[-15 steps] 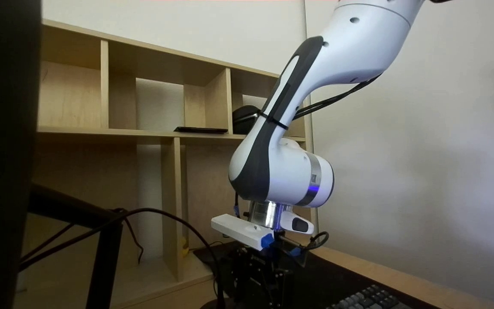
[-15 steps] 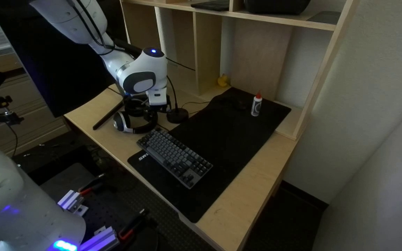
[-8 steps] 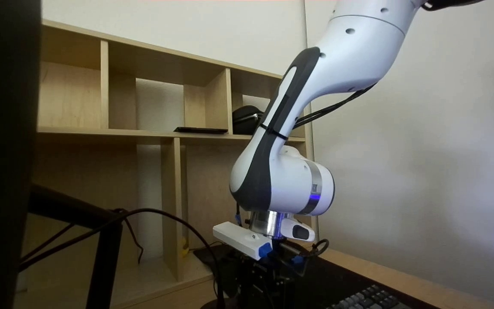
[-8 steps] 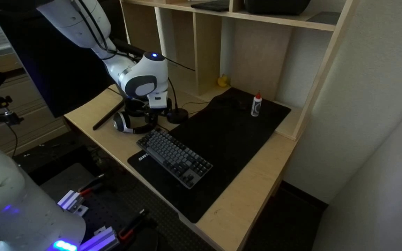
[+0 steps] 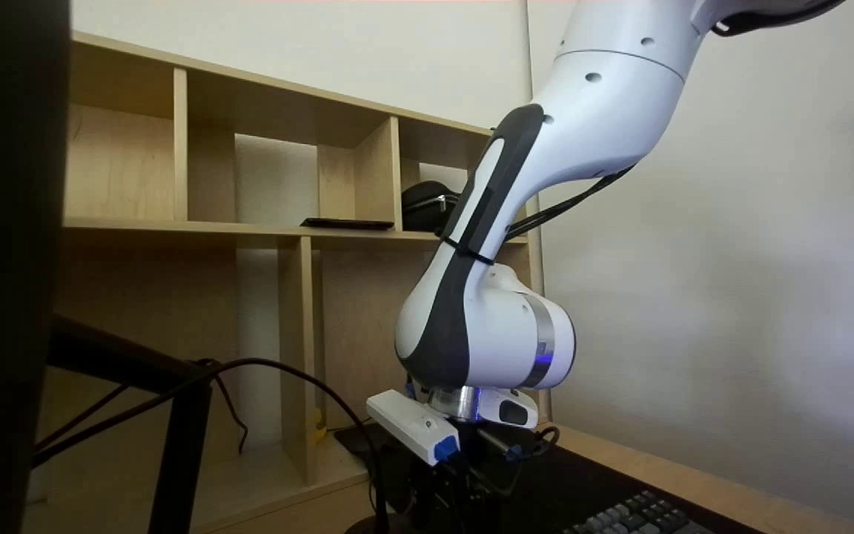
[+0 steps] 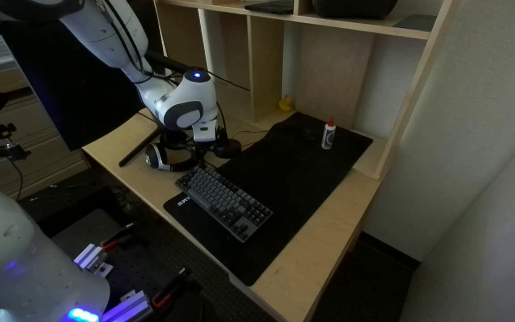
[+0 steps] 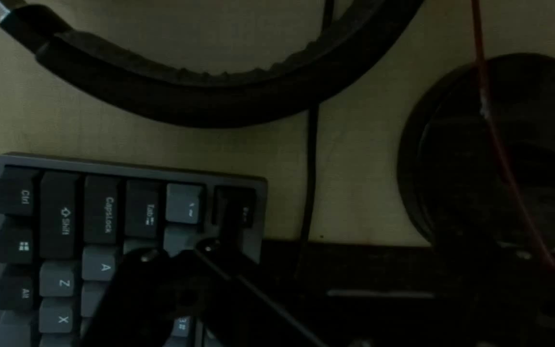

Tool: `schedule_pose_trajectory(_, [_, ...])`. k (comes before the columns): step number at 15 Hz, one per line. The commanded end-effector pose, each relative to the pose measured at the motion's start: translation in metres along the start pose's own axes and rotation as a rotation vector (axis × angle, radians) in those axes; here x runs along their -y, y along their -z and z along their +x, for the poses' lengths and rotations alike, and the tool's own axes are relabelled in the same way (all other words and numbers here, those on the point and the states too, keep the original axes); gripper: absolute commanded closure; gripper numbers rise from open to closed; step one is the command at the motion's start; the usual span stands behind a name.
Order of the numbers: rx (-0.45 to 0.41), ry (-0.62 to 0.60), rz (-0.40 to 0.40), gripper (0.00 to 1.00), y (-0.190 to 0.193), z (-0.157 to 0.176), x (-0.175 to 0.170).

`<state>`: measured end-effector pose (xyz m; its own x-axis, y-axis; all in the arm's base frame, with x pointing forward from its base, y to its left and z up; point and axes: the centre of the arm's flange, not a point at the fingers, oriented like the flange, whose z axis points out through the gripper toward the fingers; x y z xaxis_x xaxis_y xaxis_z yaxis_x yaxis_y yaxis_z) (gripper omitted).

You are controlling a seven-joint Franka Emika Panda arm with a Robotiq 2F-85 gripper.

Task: Press the escape button the keyboard

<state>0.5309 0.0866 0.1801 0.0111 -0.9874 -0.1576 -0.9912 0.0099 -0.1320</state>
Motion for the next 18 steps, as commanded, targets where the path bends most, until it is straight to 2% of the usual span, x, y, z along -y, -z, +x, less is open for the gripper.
schedule_pose_trajectory(1, [-0.05,-0.018,0.026,0.0,-0.006,-0.003,0.01])
schedule_pose_trajectory(5, [-0.097,-0.024,0.023,0.0,-0.012,-0.005,0.008])
schedule_pose_trajectory(15, [-0.077,-0.029,0.017,0.0,-0.005,-0.007,0.005])
schedule_pose_trajectory(18, [-0.083,-0.026,-0.004,0.0,-0.021,-0.01,-0.001])
